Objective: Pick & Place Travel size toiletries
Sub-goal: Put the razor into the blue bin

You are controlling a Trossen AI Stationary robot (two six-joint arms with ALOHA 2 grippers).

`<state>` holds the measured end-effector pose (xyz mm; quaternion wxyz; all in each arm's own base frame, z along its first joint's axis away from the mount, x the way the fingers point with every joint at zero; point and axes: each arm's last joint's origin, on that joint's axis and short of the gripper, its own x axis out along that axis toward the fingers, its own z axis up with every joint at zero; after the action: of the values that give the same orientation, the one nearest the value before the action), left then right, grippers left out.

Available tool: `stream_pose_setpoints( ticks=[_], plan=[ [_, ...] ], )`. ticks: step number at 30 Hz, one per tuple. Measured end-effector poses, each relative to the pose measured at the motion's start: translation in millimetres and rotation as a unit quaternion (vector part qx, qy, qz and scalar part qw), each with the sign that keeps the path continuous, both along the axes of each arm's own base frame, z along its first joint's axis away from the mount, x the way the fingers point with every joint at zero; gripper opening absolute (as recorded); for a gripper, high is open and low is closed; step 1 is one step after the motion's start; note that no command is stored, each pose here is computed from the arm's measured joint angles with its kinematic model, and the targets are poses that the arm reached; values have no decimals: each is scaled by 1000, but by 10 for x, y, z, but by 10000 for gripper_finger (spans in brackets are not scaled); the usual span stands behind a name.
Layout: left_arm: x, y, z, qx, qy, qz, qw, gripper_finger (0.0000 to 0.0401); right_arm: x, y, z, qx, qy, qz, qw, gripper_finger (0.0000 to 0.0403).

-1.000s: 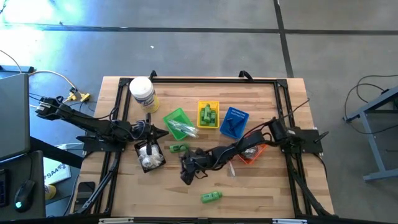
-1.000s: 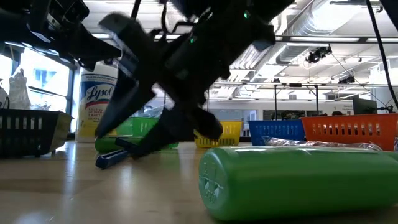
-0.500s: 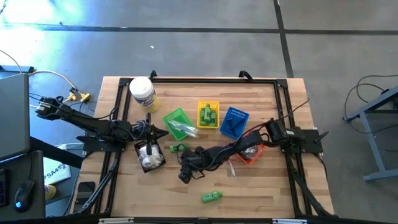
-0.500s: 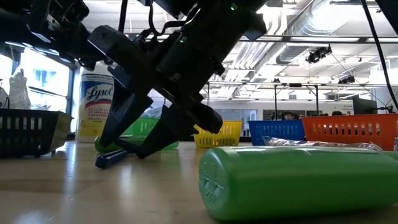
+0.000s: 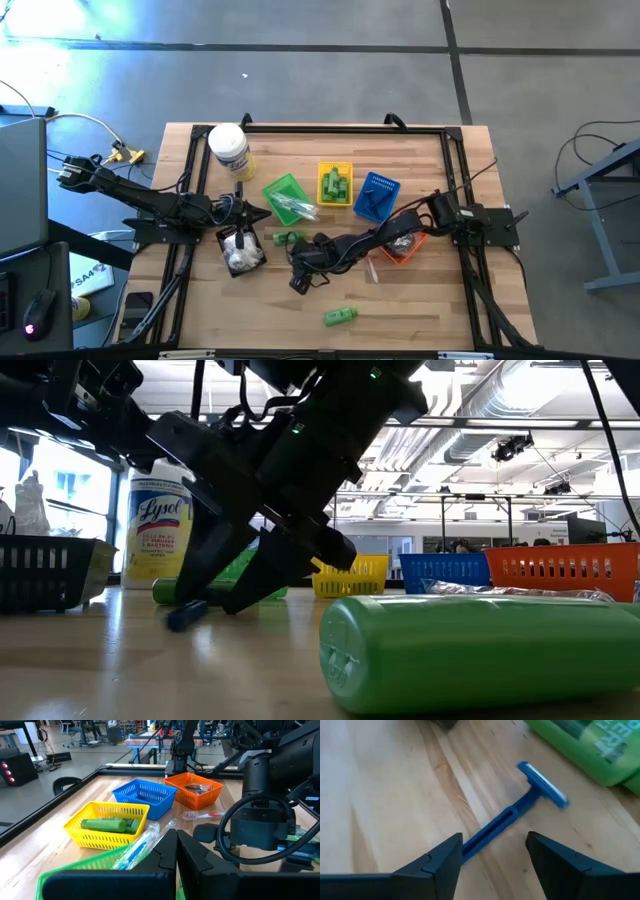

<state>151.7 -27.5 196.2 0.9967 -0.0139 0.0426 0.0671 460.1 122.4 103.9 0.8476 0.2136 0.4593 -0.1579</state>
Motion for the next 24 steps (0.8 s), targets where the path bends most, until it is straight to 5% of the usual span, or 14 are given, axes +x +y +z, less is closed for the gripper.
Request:
stream_pose_setpoints(
  ticks=[14, 24],
  plan=[
    [-2, 0, -22, 3, 11, 0, 1000, 1, -66, -22, -25, -37, 43, 56, 997, 145],
    [-3, 0, -24, 3, 11, 0, 1000, 1, -72, -47, -27, -36, 56, 89, 994, 52]
  ],
)
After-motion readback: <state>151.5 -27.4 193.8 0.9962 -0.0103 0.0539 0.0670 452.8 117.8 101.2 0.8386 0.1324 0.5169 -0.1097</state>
